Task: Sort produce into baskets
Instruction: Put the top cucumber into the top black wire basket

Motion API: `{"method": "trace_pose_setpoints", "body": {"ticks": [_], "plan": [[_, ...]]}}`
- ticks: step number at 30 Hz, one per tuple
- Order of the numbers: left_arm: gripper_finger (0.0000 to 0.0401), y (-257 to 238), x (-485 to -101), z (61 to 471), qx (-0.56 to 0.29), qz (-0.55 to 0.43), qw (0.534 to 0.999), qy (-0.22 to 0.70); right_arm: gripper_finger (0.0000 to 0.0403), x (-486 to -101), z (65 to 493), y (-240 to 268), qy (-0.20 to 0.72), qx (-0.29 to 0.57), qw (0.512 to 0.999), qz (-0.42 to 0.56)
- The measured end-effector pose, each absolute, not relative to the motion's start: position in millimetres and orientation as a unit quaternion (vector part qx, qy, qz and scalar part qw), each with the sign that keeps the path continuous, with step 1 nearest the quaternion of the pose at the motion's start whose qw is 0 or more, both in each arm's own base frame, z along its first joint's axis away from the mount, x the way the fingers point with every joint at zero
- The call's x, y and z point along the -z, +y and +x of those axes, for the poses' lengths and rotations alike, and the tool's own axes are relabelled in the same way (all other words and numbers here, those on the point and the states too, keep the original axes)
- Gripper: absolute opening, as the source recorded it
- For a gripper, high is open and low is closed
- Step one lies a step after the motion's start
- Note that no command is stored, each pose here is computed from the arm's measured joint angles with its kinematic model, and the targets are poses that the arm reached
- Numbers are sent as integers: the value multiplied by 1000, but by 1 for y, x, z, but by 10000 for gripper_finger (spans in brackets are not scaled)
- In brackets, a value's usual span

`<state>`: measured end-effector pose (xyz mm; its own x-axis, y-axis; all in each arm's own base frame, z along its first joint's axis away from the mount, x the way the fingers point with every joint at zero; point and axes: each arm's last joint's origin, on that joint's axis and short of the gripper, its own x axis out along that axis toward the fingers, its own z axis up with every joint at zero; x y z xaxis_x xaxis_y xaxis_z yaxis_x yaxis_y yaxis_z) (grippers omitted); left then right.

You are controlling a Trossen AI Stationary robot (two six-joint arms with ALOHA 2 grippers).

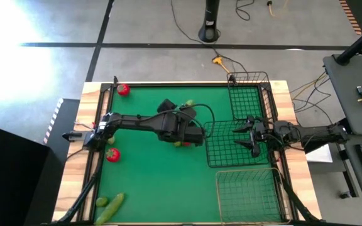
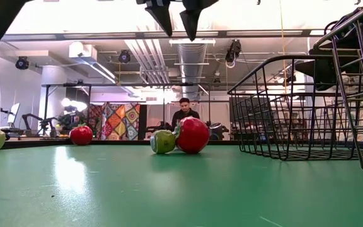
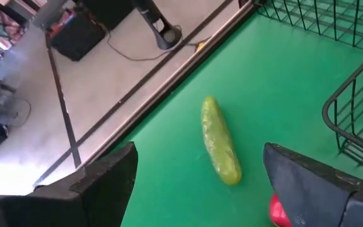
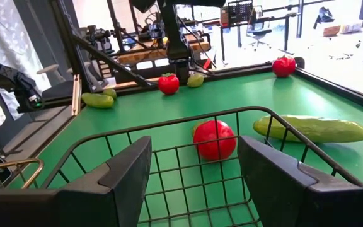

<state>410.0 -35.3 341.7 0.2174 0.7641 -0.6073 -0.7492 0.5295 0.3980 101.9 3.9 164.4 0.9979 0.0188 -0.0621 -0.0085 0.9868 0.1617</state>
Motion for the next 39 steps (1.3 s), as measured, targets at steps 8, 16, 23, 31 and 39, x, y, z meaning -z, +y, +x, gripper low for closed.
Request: {"method": "trace_pose_setpoints", "body": {"ticks": [8, 16, 23, 31, 39], "plan": [[322, -34, -351, 404, -485, 31, 783, 388, 228, -164, 102, 4, 32, -7, 996, 81], [322, -30, -362, 396, -484, 39, 785, 385, 228, -180, 101, 4, -52, -18, 988, 144], [314, -14, -358, 381, -502, 31, 767, 397, 228, -196, 104, 4, -22, -18, 986, 163], [290, -10, -344, 339, -540, 10, 745, 393, 228, -240, 140, 4, 100, 30, 991, 86], [277, -11, -310, 299, -536, -16, 762, 362, 228, -263, 193, 7, 174, 12, 984, -31]]}}
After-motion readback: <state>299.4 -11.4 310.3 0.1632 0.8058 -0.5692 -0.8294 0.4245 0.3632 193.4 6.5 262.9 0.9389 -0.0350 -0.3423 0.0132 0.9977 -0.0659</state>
